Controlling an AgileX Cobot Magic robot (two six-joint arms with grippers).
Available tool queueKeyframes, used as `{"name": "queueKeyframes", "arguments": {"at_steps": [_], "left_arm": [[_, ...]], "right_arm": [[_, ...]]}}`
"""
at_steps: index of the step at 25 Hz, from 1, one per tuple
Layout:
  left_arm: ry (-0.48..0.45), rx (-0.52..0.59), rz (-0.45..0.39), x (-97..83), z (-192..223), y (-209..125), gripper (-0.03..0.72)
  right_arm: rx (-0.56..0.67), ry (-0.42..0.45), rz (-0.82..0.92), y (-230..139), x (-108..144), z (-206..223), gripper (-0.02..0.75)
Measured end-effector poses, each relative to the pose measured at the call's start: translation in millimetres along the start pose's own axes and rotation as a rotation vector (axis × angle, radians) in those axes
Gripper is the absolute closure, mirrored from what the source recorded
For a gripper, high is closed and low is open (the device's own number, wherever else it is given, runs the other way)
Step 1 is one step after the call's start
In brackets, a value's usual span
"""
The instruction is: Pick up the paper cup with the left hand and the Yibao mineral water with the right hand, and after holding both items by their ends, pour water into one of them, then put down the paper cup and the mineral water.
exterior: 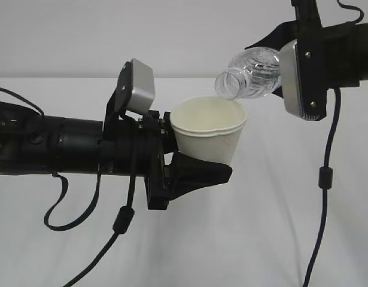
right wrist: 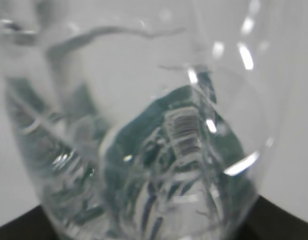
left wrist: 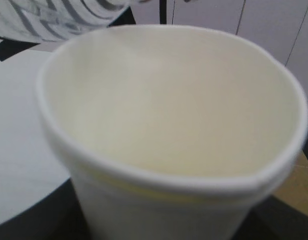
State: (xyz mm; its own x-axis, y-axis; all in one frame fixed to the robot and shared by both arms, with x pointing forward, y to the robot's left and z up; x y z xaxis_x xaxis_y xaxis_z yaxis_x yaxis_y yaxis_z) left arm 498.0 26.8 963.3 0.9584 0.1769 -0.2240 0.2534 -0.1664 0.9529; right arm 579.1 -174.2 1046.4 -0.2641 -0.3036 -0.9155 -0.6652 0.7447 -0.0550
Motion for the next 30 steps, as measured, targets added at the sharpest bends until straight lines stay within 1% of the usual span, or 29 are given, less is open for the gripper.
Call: {"name": "queueKeyframes", "arguments": {"at_steps": [23,30], "left_arm": [[-0.009,0.011,0.01,-1.2,0.0,-1.4,0.223],[-0.01,0.016,0.012,-1.3,0.0,-2.0,0.223]], "right_arm": [[0.019,0.003,-0.068,-2.8,-0.2,0.3,0.322],[0.025,-0.015,-0.085,-4.7,-7.7,-0.2,0.322]]}}
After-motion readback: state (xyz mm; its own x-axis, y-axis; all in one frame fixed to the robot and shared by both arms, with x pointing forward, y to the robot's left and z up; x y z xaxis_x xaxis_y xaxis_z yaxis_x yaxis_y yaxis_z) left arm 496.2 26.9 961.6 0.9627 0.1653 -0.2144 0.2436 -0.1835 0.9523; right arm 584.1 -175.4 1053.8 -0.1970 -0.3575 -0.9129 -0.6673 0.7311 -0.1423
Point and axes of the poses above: a point on each arm's last joint axis where the gripper is mounted, z pointing out along that axis toward the gripper, x along the wrist's bending axis when the last joint is at zero, y = z × x, the point moved 4 cm from there along z, pointing out along that axis toward the gripper, and after that the axes turned 9 degrees about -z, right-handed, at the moved point
